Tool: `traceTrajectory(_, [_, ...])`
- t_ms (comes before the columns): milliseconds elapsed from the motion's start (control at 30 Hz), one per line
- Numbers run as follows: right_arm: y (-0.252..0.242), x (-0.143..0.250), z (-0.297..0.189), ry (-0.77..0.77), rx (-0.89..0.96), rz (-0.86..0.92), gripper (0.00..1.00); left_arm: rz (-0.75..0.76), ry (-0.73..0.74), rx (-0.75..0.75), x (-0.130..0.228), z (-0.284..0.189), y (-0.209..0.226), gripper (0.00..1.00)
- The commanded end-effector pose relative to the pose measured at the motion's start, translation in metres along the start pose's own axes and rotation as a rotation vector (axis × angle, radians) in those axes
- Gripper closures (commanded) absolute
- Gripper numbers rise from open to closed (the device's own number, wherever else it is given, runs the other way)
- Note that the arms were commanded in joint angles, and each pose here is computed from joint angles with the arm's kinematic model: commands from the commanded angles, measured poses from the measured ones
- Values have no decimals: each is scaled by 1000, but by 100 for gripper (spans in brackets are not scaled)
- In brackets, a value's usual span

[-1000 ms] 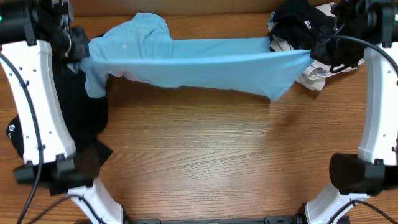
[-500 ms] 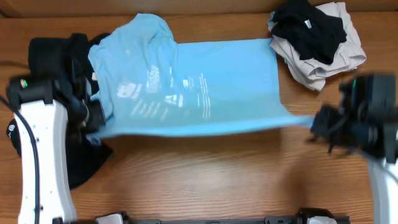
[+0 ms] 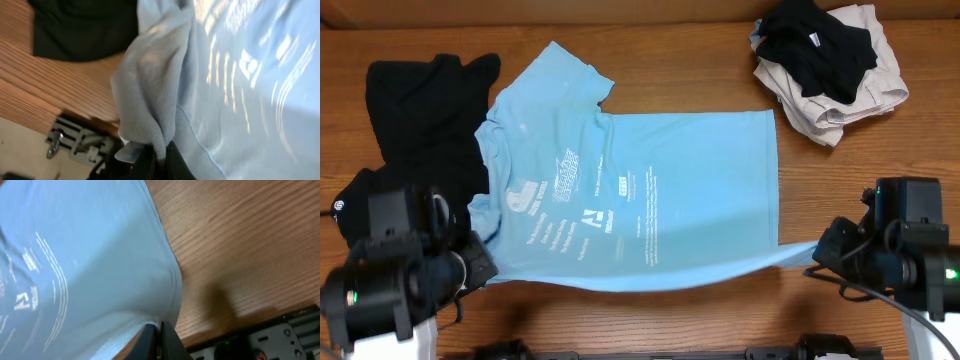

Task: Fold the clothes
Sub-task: 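Lay the stretched T-shirt flat on the table, pulling it toward the front, then release the T-shirt's lower edge and move both grippers to its top edge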

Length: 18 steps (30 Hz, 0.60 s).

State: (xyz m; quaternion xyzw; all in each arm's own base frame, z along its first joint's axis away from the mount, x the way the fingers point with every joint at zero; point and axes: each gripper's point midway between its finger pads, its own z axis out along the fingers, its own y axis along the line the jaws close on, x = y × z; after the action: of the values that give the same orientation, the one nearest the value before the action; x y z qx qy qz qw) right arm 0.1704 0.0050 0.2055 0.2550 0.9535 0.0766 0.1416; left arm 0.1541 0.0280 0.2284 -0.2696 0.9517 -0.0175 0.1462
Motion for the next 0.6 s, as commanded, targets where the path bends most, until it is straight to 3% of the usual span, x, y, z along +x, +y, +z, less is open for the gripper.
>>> traceTrajectory(0, [3, -13, 10, 4, 12, 19, 96, -71, -89, -94, -15, 0, 17, 96])
traceTrajectory(267, [10, -36, 43, 71, 47, 2, 96, -69, -68, -108, -40, 48, 9, 96])
traceTrajectory(567, [11, -6, 92, 234, 62, -27, 96, -56, 121, -178, -53, 113, 4, 96])
